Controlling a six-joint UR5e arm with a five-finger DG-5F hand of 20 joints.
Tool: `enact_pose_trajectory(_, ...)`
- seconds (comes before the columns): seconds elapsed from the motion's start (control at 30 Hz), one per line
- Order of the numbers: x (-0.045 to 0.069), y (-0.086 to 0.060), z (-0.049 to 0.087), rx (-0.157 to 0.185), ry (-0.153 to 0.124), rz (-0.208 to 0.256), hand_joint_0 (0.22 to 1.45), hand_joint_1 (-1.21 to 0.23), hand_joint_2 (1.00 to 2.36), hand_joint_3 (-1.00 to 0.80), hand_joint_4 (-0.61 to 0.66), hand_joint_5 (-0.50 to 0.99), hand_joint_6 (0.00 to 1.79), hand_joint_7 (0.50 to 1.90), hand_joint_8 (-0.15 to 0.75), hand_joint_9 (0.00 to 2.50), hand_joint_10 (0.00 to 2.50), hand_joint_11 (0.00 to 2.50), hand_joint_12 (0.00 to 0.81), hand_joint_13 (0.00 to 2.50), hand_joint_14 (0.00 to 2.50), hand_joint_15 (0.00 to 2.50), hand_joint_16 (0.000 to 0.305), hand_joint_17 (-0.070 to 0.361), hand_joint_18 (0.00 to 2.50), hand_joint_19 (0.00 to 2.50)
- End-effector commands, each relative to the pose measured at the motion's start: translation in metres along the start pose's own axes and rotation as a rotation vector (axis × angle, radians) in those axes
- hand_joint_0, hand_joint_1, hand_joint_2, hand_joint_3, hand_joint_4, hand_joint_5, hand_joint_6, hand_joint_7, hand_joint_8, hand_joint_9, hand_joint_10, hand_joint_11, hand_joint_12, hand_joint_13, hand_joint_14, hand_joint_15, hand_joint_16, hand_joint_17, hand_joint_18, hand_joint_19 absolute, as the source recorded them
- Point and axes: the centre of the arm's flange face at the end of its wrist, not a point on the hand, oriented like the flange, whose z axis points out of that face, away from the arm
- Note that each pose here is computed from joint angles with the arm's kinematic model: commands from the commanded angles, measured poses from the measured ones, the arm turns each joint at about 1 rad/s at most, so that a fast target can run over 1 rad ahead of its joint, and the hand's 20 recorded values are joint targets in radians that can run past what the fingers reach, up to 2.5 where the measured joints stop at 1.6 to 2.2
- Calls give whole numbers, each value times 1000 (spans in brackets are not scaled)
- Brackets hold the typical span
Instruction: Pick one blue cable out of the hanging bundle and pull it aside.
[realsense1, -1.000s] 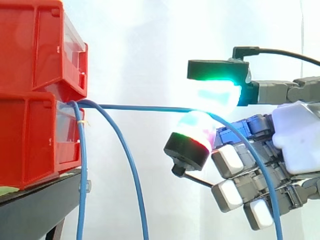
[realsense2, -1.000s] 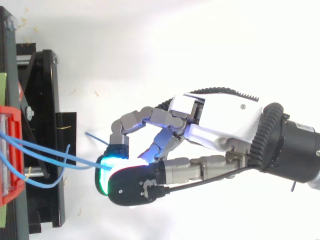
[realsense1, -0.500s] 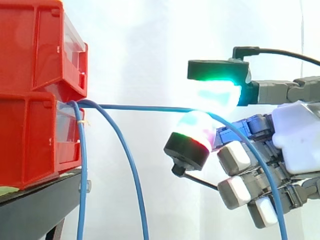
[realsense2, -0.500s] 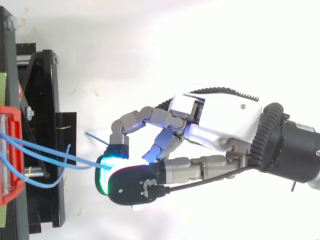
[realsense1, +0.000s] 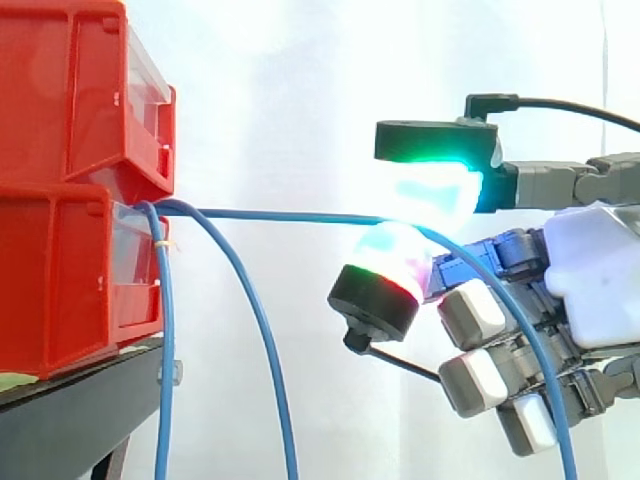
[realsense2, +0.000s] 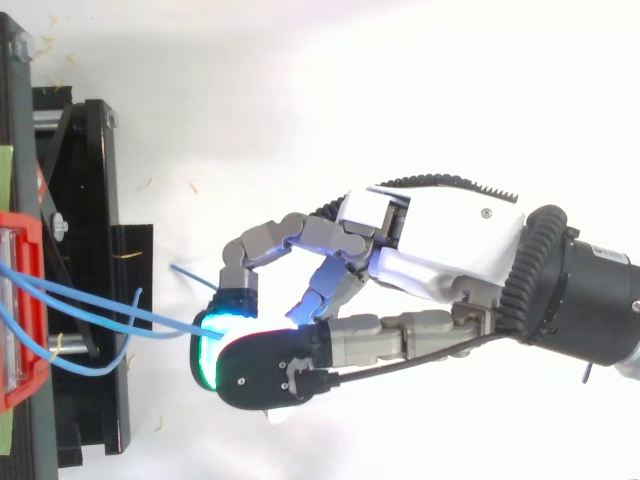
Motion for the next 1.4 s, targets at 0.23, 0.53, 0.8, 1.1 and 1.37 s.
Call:
enact_pose_trajectory(0.23, 1, 0, 0, 0, 1, 0, 557, -602, 1134, -65, 80, -24, 828, 1274, 375, 1252, 12, 578, 421, 1127, 20, 763, 66, 148, 1110, 595)
enact_pose_trajectory(0.53, 1, 1, 0, -1, 1, 0, 561, -607, 1111, -61, 82, -25, 829, 1270, 373, 1253, 12, 584, 423, 1127, 20, 763, 66, 148, 1117, 596)
enact_pose_trajectory(0.8, 1, 1, 0, -1, 1, 0, 560, -607, 1113, -63, 85, -25, 829, 1267, 377, 1257, 14, 574, 420, 1126, 20, 765, 66, 148, 1121, 595)
enact_pose_trajectory(1.1, 0, 0, 0, 0, -1, 0, 560, -609, 1111, -61, 84, -25, 829, 1268, 378, 1261, 12, 589, 422, 1127, 19, 762, 66, 148, 1122, 603)
enact_pose_trajectory(1.37, 1, 0, 0, 0, 1, 0, 559, -608, 1108, -57, 84, -25, 830, 1257, 380, 1265, 12, 591, 424, 1129, 19, 762, 66, 149, 1123, 595)
